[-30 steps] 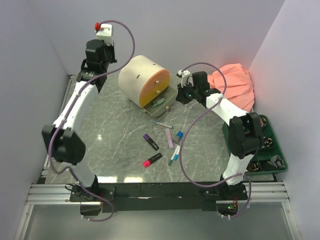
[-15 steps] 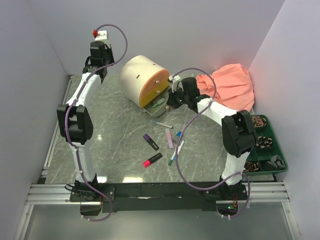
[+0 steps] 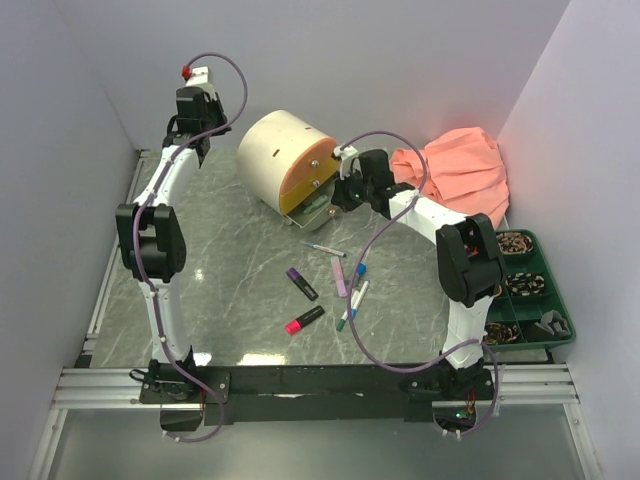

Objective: Sort the stationery into containers
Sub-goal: Close the drawer in the storage box.

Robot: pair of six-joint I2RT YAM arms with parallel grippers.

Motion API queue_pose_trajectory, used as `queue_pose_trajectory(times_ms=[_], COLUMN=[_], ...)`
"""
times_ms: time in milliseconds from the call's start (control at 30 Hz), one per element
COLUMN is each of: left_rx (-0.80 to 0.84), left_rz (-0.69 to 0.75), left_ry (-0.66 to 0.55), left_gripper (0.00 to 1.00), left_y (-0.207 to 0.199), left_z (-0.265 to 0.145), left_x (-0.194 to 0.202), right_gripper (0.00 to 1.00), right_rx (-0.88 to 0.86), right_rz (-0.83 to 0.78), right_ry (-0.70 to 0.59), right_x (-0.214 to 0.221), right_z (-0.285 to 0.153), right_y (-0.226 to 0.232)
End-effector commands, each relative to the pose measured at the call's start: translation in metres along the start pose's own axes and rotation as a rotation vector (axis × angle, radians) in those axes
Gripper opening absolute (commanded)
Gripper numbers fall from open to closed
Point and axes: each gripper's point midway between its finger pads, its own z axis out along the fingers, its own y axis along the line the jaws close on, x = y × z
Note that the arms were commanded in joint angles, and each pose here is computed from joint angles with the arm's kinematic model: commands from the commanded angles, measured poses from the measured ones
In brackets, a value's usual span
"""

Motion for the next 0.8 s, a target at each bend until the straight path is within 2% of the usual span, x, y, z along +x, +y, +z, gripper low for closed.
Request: queue_pose_trajectory(times_ms=[0, 433, 767], left_rx=[0.065, 0.188, 0.210], left_rz=[-0.019, -0.056, -0.073], left_ry=[-0.062, 0.000, 0.033], left_gripper=[0.01, 0.01, 0.01], left_y=[-0.018, -0.038, -0.041], left_z=[-0.004, 0.001, -0.002], left_x=[-0.026, -0.005, 0.006], right_gripper=[0.00, 0.00, 0.00], right_rx=[0.038, 0.031, 0.032], right_rz=[-0.027, -0.013, -0.019], right_ry=[-0.065, -0.072, -0.106], right_x=[-0.022, -0.032, -0.051], right_z=[-0.010, 0.016, 0.033], right_y=[-0.002, 0.009, 0.005])
